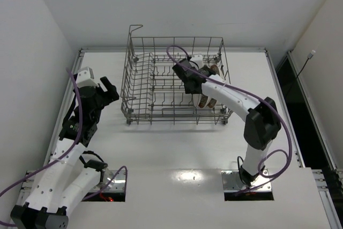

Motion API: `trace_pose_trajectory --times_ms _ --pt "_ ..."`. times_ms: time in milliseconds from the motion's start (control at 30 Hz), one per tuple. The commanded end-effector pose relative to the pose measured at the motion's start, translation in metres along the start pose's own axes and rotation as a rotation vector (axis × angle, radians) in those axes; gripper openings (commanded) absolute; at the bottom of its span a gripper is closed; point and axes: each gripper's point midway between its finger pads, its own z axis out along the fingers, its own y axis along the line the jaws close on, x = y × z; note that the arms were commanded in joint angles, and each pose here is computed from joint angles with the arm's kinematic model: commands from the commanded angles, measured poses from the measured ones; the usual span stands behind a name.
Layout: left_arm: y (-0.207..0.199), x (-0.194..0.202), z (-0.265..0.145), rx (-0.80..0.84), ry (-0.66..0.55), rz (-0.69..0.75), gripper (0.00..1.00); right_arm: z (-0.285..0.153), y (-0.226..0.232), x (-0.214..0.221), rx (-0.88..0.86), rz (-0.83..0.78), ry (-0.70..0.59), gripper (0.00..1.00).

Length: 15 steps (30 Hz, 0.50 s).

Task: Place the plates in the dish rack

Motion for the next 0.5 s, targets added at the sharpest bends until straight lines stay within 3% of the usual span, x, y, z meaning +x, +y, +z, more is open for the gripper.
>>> trace_pose_trajectory --times_ms 0,133,167,200,267,467 --pt "-0.003 -0.009 0.000 0.008 -0.036 0.007 0.74 -0.025 -0.008 -0.027 -0.075 0.066 -0.058 0.55" --pt "-0.002 -0.007 0.000 0.005 -0.028 0.010 0.74 -0.050 -0.015 -0.043 -0.126 0.055 -0.072 0.75" --pt "-0.002 -0.007 0.000 0.005 -0.028 0.010 0.74 -0.056 -0.015 -0.046 -0.149 0.061 -0.073 0.88" --pt "-0.002 -0.007 0.000 0.005 -0.028 0.010 0.74 -0.065 -0.016 -0.054 -0.171 0.067 -0.086 0.94" --pt "-0.002 -0.007 0.000 0.005 -0.028 0.010 0.74 -0.084 -0.018 -0.061 -0.239 0.060 -0.103 0.99" --pt "-0.001 -0.005 -0.001 0.002 -0.020 0.013 0.74 -0.130 -0.041 -0.064 -0.352 0.077 -0.151 0.99"
